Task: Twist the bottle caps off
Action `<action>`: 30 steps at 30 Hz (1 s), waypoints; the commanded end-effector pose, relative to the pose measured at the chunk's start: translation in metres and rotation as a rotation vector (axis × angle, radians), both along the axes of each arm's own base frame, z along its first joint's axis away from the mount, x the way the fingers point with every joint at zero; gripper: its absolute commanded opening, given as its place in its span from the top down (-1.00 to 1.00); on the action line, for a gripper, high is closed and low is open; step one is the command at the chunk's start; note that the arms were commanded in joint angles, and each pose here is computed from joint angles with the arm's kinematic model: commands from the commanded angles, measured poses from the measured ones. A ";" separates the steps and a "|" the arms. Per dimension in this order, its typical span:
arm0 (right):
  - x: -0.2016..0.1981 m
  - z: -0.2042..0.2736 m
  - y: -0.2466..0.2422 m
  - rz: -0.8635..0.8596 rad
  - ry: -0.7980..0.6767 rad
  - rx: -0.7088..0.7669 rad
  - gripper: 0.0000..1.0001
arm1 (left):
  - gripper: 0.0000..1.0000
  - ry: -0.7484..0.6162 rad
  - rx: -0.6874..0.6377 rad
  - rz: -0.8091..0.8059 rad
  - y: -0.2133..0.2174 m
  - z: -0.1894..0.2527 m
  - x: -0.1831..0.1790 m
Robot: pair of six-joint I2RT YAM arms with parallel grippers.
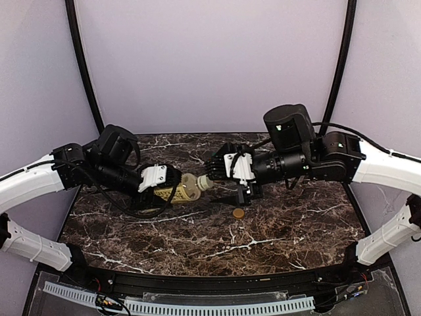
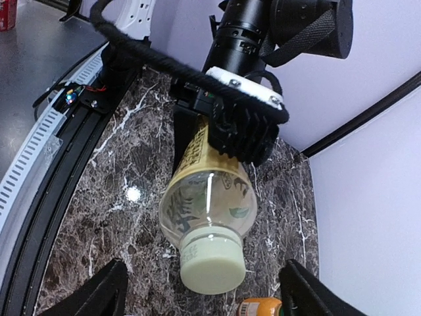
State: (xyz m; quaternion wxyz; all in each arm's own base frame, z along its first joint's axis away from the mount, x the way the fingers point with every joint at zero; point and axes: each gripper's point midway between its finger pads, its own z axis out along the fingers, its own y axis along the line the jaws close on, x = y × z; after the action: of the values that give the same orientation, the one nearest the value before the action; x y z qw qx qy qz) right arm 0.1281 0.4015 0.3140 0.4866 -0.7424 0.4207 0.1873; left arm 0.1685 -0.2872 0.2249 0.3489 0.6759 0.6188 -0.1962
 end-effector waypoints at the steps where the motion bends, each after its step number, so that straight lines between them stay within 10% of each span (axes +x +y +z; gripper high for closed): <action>1: 0.032 0.055 0.003 -0.199 0.238 0.221 -0.69 | 0.30 -0.070 -0.015 0.082 0.006 0.008 0.015; 11: 0.100 0.061 -0.004 -0.614 1.084 0.449 -0.79 | 0.30 -0.520 0.028 0.405 0.032 0.036 0.101; 18: 0.101 0.041 0.016 -0.610 1.203 0.380 -0.76 | 0.30 -0.584 0.026 0.434 0.037 0.041 0.107; 30: 0.100 0.035 0.030 -0.549 1.242 0.347 0.10 | 0.29 -0.566 0.019 0.417 0.037 0.038 0.102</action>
State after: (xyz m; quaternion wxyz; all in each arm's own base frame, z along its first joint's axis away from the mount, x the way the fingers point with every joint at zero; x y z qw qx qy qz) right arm 0.2281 0.4259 0.3293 0.2905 -0.2725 0.7779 0.4860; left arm 0.2723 -0.2548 0.2613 0.5264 0.5702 0.6257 0.0792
